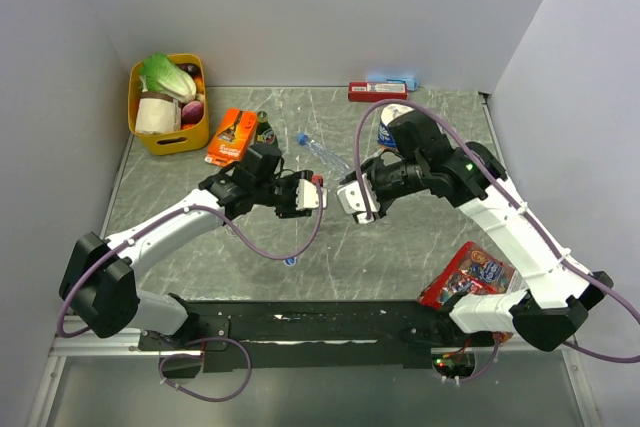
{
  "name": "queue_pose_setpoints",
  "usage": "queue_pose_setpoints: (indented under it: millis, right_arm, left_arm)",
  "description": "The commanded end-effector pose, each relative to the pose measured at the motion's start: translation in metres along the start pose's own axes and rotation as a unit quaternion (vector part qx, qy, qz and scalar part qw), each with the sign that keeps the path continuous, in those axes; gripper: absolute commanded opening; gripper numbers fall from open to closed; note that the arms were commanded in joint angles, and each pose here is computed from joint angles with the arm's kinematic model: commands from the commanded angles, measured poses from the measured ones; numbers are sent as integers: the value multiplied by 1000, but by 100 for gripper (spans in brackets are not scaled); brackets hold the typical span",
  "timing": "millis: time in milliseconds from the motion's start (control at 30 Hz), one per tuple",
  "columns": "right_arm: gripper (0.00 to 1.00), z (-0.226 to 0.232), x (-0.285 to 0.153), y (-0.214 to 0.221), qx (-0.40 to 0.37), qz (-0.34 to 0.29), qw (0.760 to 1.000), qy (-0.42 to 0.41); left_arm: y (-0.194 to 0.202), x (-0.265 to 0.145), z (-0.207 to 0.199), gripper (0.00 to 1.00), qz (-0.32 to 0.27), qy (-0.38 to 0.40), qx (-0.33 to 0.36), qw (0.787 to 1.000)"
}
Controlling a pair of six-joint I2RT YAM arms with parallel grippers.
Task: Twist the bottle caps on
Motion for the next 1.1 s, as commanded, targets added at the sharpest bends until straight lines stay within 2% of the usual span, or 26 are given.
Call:
queue_pose_setpoints:
  millis: [0,133,300,367,400,433,500,600,700,767,800,833,867,900,933,967,1033,1067]
  right_arm:
    - [45,-9,7,4,0,1,1000,12]
    - [41,-2,12,9,10,7,1000,10]
    - [12,-6,15,18,43,26,998,27]
    - [7,-20,15,20,104,29,992,67]
    - [3,-26,15,20,135,25,987,82]
    - [0,-36,11,18,207,14,972,107]
    - [0,-38,16,17,308,0,945,112]
    - [0,-41,23,14,390,-14,915,102]
    - [0,-44,25,12,414,-29,904,105]
    - [0,-58,12,10,400,-40,905,138]
    - [0,-66,4,1,394,-65,905,146]
    - [1,-73,-9,1,388,-73,904,162]
    - [10,-80,-17,-1,381,-79,904,177]
    - [17,-92,-28,5,386,-68,894,216]
    - [25,-99,-41,3,386,-68,886,247]
    - [41,-103,-53,11,408,-66,868,275]
    - [53,-112,-69,20,401,-61,853,328]
    - [62,-112,-72,24,394,-51,854,335]
  left_arm:
    - [-24,-2,6,1,-36,2,24,999]
    - [-23,-1,7,1,-38,-1,19,999]
    - [-24,-2,11,1,-48,-20,-8,999]
    - [-36,-3,23,1,-76,-53,-12,996]
    - [-31,-3,28,1,-75,-81,-46,993]
    - [-46,-6,42,1,-108,-119,-44,986]
    - [-47,-11,56,1,-119,-174,-79,974]
    - [-53,-16,72,1,-137,-227,-95,960]
    - [-53,-14,74,1,-132,-225,-91,961]
    - [-48,-11,71,1,-123,-218,-91,964]
    - [-45,-9,69,1,-116,-213,-91,966]
    - [-44,-9,68,1,-114,-210,-93,967]
    - [-38,-6,65,1,-107,-204,-107,967]
    - [-37,-6,64,1,-105,-204,-116,966]
    - [-34,-5,64,1,-102,-205,-127,965]
    - [-32,-4,60,1,-103,-200,-142,964]
    - [-29,-4,55,1,-103,-190,-155,964]
    - [-29,-2,49,1,-105,-175,-161,966]
Point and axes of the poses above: each gripper's point midway between its finger pads, its own x axis out along the fingers, its own z axis along the line the jaws close on, y = z × x, the point moved 2 cm from there along -x, back along the fingers, and after that the axes turned 15 degrees about -x, right-handed, at the moved point
